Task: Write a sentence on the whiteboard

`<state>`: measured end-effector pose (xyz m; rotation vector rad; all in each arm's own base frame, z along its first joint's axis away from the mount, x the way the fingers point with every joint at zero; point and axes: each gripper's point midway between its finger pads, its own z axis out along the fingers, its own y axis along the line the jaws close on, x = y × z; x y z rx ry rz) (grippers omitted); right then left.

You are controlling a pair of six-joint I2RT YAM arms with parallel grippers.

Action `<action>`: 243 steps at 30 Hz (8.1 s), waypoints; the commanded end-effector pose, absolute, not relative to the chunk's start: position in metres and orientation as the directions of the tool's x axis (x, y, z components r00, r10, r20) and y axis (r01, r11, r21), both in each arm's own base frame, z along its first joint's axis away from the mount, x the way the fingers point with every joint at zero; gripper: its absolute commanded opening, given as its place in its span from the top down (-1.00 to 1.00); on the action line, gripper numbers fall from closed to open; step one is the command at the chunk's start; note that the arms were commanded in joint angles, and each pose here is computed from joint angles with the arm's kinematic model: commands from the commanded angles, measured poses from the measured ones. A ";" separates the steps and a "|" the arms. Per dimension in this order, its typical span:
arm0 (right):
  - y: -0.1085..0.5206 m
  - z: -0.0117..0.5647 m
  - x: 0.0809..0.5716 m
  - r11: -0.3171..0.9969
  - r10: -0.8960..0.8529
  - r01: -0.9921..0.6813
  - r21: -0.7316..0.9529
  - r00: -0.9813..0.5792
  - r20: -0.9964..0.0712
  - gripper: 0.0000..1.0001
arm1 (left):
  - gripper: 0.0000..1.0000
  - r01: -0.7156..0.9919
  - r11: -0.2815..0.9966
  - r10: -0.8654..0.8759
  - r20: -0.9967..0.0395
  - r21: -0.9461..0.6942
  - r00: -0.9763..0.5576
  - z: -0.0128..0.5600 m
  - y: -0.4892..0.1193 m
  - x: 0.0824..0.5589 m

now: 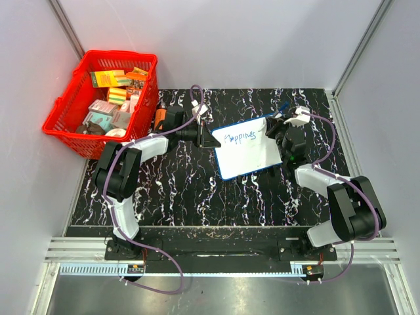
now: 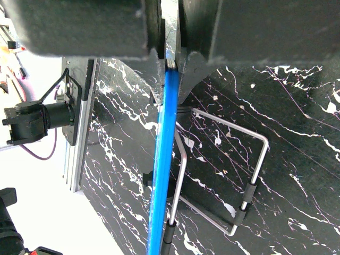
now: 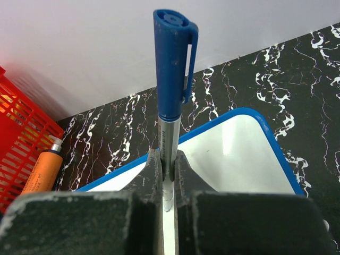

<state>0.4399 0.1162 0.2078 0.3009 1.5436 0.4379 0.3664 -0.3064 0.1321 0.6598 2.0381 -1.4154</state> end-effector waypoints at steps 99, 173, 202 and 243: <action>0.218 0.244 0.375 0.907 0.261 -0.377 0.188 0.150 -0.954 1.00 | 1.00 0.561 0.569 0.220 -0.547 -0.601 -0.808 0.057 -0.284 0.392; 0.246 0.156 0.382 0.889 0.152 -0.421 0.182 -0.106 -0.983 1.00 | 1.00 0.569 0.573 0.246 -0.539 -0.589 -0.806 0.057 -0.280 0.396; 0.250 0.207 0.374 0.856 0.255 -0.462 0.231 -0.010 -0.967 1.00 | 1.00 0.566 0.581 0.245 -0.537 -0.585 -0.807 0.055 -0.278 0.394; 0.230 0.193 0.389 0.915 0.248 -0.321 0.243 -0.025 -0.968 1.00 | 1.00 0.568 0.578 0.242 -0.542 -0.586 -0.805 0.054 -0.278 0.392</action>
